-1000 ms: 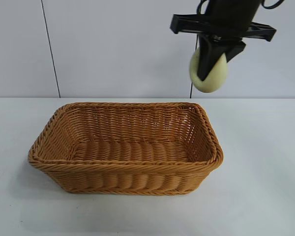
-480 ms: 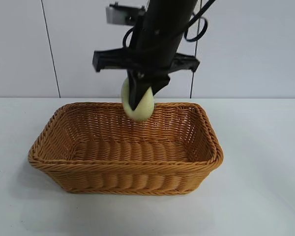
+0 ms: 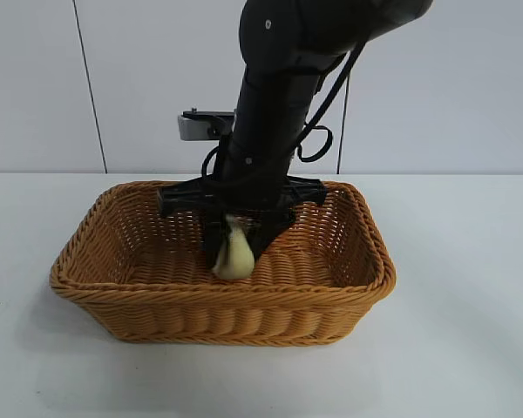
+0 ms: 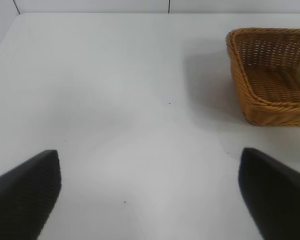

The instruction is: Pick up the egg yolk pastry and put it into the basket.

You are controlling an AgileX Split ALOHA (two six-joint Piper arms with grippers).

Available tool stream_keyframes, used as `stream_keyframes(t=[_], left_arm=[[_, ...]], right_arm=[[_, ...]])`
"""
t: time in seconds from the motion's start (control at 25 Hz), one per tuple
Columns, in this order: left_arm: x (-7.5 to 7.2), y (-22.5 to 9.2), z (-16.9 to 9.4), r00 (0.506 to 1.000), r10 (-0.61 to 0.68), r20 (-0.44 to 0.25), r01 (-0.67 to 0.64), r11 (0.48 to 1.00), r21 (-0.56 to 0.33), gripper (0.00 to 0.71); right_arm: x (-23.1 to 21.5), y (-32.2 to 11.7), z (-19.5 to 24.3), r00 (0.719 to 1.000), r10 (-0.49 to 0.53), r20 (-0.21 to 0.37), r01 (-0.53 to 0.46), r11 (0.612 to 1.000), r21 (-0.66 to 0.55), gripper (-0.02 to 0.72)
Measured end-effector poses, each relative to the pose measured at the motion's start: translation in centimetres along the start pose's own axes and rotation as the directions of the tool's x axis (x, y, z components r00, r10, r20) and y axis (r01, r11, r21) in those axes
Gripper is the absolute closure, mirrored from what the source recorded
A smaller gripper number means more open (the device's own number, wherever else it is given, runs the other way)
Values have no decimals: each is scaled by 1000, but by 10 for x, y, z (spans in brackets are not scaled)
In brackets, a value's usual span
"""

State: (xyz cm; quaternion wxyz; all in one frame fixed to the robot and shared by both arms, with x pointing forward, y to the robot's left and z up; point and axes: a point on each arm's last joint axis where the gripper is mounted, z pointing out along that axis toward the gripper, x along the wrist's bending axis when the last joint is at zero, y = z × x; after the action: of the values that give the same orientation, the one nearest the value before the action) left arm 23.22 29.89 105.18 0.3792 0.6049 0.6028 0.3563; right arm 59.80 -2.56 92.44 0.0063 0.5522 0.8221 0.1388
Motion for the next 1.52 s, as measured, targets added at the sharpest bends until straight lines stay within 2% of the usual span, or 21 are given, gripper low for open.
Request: stream_keyframes(t=[0.08, 0.28, 0.56, 0.76, 0.88, 1.04, 1.16, 1.28, 1.52], left_arm=[[0, 0, 0, 1000, 0, 0, 0, 1000, 0, 18], [0, 0, 0, 1000, 1, -1, -1, 1000, 0, 18], [0, 0, 0, 1000, 1, -2, -1, 1000, 0, 18], [0, 0, 0, 1000, 1, -2, -1, 1000, 0, 18], [0, 0, 0, 1000, 1, -2, -1, 1000, 0, 18], [0, 0, 0, 1000, 1, -2, -1, 1000, 0, 18], [0, 0, 0, 1000, 1, -2, -1, 1000, 0, 18], [0, 0, 0, 1000, 1, -2, -1, 1000, 0, 18], [0, 0, 0, 1000, 1, -2, -1, 1000, 0, 18]], right_arm=[[3, 5, -12, 1000, -27, 3, 27, 999, 22, 50], [5, 22, -58, 993, -93, 69, 89, 994, 66, 20], [-13, 48, -105, 992, -63, 106, 70, 996, -62, 18], [-71, 55, -112, 985, 42, 169, -30, 997, -74, 18], [-125, 57, -120, 966, 146, 214, -128, 987, -94, 18], [-204, 47, -134, 917, 305, 257, -281, 951, -127, 18], [-243, 37, -142, 883, 387, 265, -360, 921, -145, 18], [-260, 32, -146, 871, 419, 256, -392, 907, -151, 18], [-259, 28, -146, 878, 412, 244, -390, 911, -135, 18]])
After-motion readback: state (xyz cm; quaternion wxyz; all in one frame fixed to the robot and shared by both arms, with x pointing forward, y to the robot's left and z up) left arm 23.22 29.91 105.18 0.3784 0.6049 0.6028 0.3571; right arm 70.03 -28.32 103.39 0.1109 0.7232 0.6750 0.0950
